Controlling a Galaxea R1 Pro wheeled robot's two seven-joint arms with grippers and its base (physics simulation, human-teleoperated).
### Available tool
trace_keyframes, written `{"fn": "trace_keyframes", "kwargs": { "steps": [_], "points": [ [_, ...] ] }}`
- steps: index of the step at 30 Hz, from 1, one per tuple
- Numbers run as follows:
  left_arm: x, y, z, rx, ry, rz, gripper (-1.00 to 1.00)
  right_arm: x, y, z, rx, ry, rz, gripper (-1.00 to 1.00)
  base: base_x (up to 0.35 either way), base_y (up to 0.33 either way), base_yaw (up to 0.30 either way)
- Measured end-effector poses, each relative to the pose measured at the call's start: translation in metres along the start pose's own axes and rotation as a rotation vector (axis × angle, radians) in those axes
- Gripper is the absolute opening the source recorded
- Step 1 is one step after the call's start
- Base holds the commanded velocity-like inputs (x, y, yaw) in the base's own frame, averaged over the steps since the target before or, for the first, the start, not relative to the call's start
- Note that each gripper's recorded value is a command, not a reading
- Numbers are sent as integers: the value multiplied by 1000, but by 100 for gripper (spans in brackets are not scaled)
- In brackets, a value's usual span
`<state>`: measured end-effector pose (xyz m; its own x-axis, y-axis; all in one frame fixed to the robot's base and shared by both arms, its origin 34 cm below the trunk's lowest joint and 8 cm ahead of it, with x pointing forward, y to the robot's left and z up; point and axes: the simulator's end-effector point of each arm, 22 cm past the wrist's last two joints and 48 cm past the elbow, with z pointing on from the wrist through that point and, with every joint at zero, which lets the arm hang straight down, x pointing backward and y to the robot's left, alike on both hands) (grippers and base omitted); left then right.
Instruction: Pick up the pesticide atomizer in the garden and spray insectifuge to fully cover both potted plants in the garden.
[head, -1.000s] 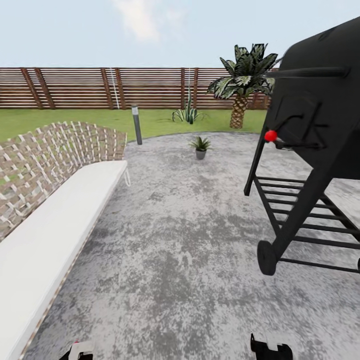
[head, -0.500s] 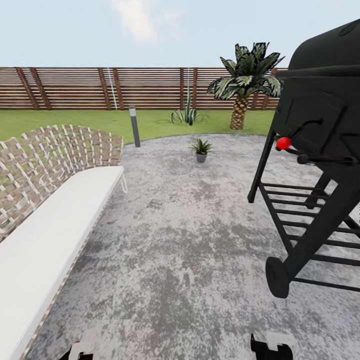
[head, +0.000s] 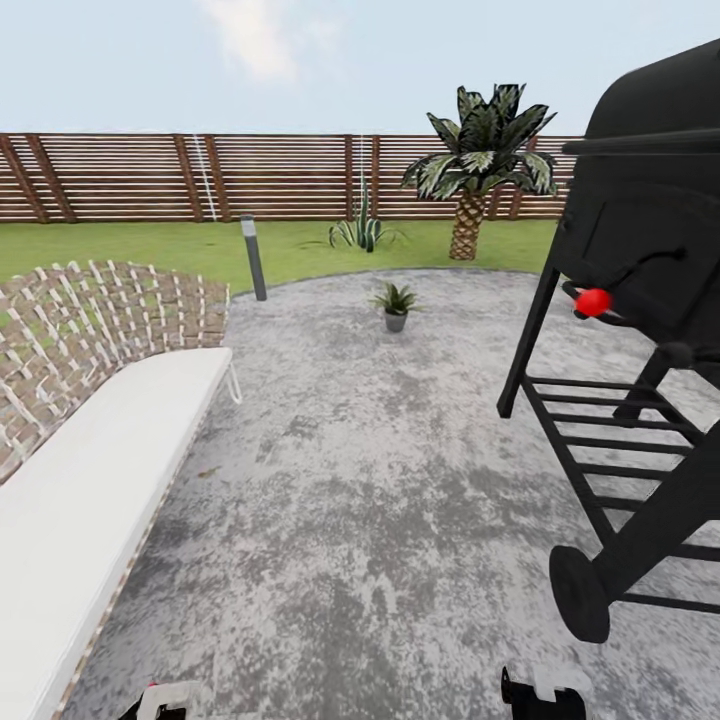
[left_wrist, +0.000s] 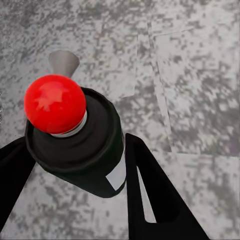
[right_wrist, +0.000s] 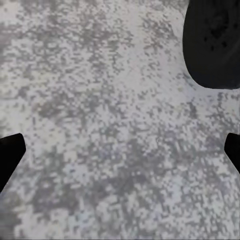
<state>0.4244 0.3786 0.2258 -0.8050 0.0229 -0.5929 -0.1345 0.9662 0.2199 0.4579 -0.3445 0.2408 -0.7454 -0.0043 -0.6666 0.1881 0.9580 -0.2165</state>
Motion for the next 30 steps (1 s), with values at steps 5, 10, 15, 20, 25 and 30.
{"fn": "trace_keyframes", "kwargs": {
  "steps": [5, 10, 15, 20, 25, 30],
  "points": [
    [0, 0, 0, 0, 0, 0, -100, 0, 0, 0, 0, 0, 0, 100, 336, 141, 0],
    [0, 0, 0, 0, 0, 0, -100, 0, 0, 0, 0, 0, 0, 100, 336, 141, 0],
    [-1, 0, 0, 0, -1, 0, -100, 0, 0, 0, 0, 0, 0, 100, 336, 141, 0],
    [0, 0, 0, 0, 0, 0, -100, 0, 0, 0, 0, 0, 0, 100, 336, 115, 0],
    [0, 0, 0, 0, 0, 0, -100, 0, 0, 0, 0, 0, 0, 100, 336, 19, -93],
    [0, 0, 0, 1, 0, 0, -100, 0, 0, 0, 1, 0, 0, 100, 336, 2, -272]
  ]
}}
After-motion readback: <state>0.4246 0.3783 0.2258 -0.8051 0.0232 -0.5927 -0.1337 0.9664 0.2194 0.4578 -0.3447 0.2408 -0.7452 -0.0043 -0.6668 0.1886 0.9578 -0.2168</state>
